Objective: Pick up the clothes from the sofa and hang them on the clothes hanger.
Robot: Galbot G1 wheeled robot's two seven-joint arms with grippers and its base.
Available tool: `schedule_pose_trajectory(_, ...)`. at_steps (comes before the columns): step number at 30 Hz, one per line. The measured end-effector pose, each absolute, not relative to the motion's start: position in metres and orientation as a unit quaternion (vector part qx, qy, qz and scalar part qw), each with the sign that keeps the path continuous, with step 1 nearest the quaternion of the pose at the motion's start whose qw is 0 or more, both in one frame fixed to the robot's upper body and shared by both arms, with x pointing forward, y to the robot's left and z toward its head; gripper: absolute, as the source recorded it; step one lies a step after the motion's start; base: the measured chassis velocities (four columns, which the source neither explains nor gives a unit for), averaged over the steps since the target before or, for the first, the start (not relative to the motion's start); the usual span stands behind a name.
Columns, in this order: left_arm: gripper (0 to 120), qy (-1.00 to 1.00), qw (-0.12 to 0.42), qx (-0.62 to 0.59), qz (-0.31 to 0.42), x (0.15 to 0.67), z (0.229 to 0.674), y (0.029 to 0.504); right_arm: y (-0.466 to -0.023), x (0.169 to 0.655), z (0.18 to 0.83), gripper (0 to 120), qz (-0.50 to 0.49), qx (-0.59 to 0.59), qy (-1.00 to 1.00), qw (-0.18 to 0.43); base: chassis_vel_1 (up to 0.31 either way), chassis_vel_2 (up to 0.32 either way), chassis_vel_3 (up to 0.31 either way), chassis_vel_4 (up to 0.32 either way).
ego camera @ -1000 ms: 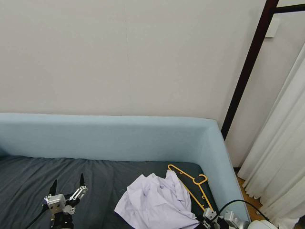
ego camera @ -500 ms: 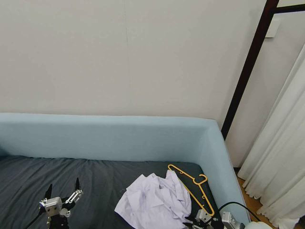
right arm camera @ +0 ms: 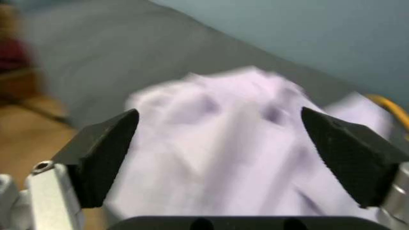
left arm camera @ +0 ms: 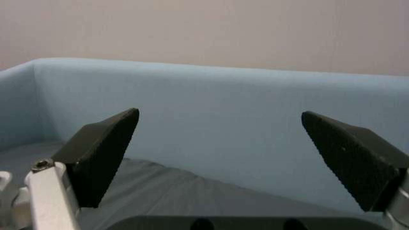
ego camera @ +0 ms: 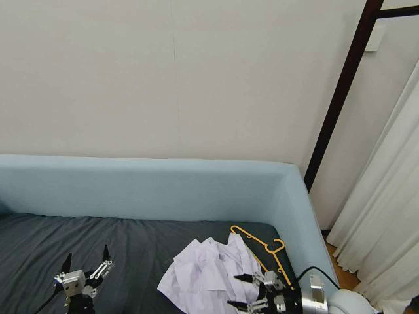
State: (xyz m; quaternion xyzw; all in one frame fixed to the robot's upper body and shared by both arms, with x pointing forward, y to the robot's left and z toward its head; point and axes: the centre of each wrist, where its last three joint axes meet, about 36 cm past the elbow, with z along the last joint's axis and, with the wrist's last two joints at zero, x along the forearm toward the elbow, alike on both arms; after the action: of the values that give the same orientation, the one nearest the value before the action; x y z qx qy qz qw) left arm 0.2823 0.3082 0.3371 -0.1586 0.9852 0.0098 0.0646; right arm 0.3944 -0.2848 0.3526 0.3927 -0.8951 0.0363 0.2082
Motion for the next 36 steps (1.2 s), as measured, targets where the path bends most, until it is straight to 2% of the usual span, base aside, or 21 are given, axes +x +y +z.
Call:
schedule_pose_trajectory(4, 100, 0.985, 0.065, -0.158, 0.009, 0.281, 0.338, 0.307, -0.272, 0.397, 0.347, 100, 0.053, 0.316, -0.915, 0.246, 0.0, 0.0, 0.0, 0.0)
schedule_pose_trajectory(7, 100, 0.985, 0.066, -0.158, 0.009, 0.28, 0.339, 0.307, -0.269, 0.4, 0.346, 100, 0.051, 0.301, -0.916, 0.26, 0.0, 0.0, 0.0, 0.0)
schedule_pose_trajectory(9, 100, 0.985, 0.068, -0.158, 0.009, 0.28, 0.341, 0.306, -0.259, 0.414, 0.344, 100, 0.014, 0.27, -0.916, 0.298, 0.0, 0.0, 0.0, 0.0)
schedule_pose_trajectory(11, 100, 0.985, 0.07, -0.157, 0.009, 0.278, 0.342, 0.304, -0.251, 0.43, 0.344, 93, -0.029, 0.239, -0.913, 0.33, 0.0, 0.0, 0.0, 0.0)
schedule_pose_trajectory(12, 100, 0.985, 0.07, -0.157, 0.009, 0.278, 0.342, 0.304, -0.251, 0.43, 0.344, 93, -0.029, 0.239, -0.913, 0.33, 0.0, 0.0, 0.0, 0.0)
schedule_pose_trajectory(14, 100, 0.985, 0.069, -0.158, 0.009, 0.277, 0.342, 0.302, -0.251, 0.441, 0.337, 83, -0.045, 0.224, -0.912, 0.341, 0.0, 0.0, 0.0, 0.0)
schedule_pose_trajectory(19, 100, 0.985, 0.07, -0.158, 0.008, 0.275, 0.341, 0.302, -0.254, 0.449, 0.326, 69, -0.044, 0.217, -0.911, 0.348, 0.0, 0.0, 0.0, 0.0)
schedule_pose_trajectory(21, 100, 0.985, 0.069, -0.159, 0.009, 0.275, 0.339, 0.302, -0.255, 0.448, 0.321, 57, -0.035, 0.219, -0.91, 0.349, 0.0, 0.0, 0.0, 0.0)
schedule_pose_trajectory(25, 100, 0.985, 0.069, -0.159, 0.009, 0.275, 0.339, 0.303, -0.255, 0.446, 0.317, 52, -0.027, 0.219, -0.909, 0.353, 0.0, 0.0, 0.0, 0.0)
schedule_pose_trajectory(27, 100, 0.985, 0.069, -0.159, 0.008, 0.277, 0.338, 0.302, -0.256, 0.444, 0.311, 39, -0.016, 0.215, -0.907, 0.361, 0.0, 0.0, 0.0, 0.0)
schedule_pose_trajectory(30, 100, 0.985, 0.069, -0.158, 0.007, 0.278, 0.338, 0.302, -0.256, 0.446, 0.306, 25, -0.015, 0.202, -0.907, 0.369, 0.0, 0.0, 0.0, 0.0)
schedule_pose_trajectory(31, 100, 0.985, 0.069, -0.158, 0.007, 0.278, 0.338, 0.302, -0.256, 0.446, 0.306, 25, -0.015, 0.202, -0.907, 0.369, 0.0, 0.0, 0.0, 0.0)
schedule_pose_trajectory(33, 100, 0.985, 0.069, -0.158, 0.008, 0.279, 0.337, 0.303, -0.257, 0.448, 0.304, 17, -0.016, 0.194, -0.908, 0.37, 0.0, 0.0, 0.0, 0.0)
schedule_pose_trajectory(34, 100, 0.985, 0.069, -0.158, 0.008, 0.279, 0.337, 0.303, -0.257, 0.448, 0.304, 17, -0.016, 0.194, -0.908, 0.37, 0.0, 0.0, 0.0, 0.0)
schedule_pose_trajectory(35, 100, 0.985, 0.069, -0.158, 0.008, 0.279, 0.337, 0.303, -0.258, 0.448, 0.304, 10, -0.016, 0.192, -0.909, 0.37, 0.0, 0.0, 0.0, 0.0)
schedule_pose_trajectory(36, 100, 0.985, 0.069, -0.158, 0.008, 0.28, 0.337, 0.304, -0.258, 0.448, 0.305, 10, -0.016, 0.191, -0.909, 0.369, 0.0, 0.0, 0.0, 0.0)
